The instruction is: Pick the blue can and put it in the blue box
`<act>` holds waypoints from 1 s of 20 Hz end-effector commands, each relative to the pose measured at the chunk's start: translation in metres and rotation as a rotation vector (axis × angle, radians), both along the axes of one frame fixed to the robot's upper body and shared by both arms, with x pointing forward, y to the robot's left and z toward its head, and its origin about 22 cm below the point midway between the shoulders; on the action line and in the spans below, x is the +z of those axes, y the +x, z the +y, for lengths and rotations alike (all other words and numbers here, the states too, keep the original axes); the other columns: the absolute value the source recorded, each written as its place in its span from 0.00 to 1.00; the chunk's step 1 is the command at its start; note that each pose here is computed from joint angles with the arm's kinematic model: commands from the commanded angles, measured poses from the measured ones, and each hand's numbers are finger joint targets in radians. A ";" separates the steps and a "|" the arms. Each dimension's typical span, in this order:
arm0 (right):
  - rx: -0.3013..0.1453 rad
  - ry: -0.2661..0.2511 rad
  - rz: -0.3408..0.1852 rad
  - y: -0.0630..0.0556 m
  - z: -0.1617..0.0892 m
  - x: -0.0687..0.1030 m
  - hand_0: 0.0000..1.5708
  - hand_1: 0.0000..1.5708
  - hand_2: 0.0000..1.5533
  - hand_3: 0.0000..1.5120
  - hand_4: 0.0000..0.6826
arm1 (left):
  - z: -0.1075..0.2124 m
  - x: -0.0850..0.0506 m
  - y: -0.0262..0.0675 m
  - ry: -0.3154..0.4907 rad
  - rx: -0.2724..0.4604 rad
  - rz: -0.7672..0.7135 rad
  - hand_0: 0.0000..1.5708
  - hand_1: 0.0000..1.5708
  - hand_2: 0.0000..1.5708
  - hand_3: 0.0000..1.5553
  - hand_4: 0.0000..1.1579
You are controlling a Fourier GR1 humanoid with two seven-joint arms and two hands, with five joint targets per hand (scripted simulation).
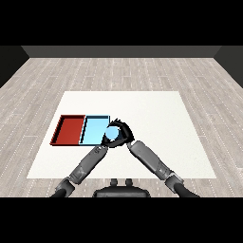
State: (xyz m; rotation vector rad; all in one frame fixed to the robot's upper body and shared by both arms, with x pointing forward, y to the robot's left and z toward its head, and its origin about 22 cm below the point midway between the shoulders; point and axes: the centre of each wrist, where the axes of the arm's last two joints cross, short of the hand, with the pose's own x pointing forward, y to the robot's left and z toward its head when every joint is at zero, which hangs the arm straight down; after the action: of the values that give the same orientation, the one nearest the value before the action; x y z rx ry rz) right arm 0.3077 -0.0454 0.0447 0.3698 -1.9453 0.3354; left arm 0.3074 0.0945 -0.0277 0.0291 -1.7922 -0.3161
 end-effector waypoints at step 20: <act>0.025 0.111 0.116 -0.006 -0.003 0.004 0.00 0.00 0.00 0.00 0.00 | -0.010 -0.008 -0.0035 -0.200 0.030 0.091 1.00 1.00 0.97 0.93 0.95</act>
State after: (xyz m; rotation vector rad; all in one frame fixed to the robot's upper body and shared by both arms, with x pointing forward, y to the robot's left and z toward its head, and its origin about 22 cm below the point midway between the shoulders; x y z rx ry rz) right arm 0.3050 -0.0489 0.0516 0.4605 -1.8701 0.2328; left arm 0.2999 0.0892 -0.0342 -0.0834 -1.7472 -0.1327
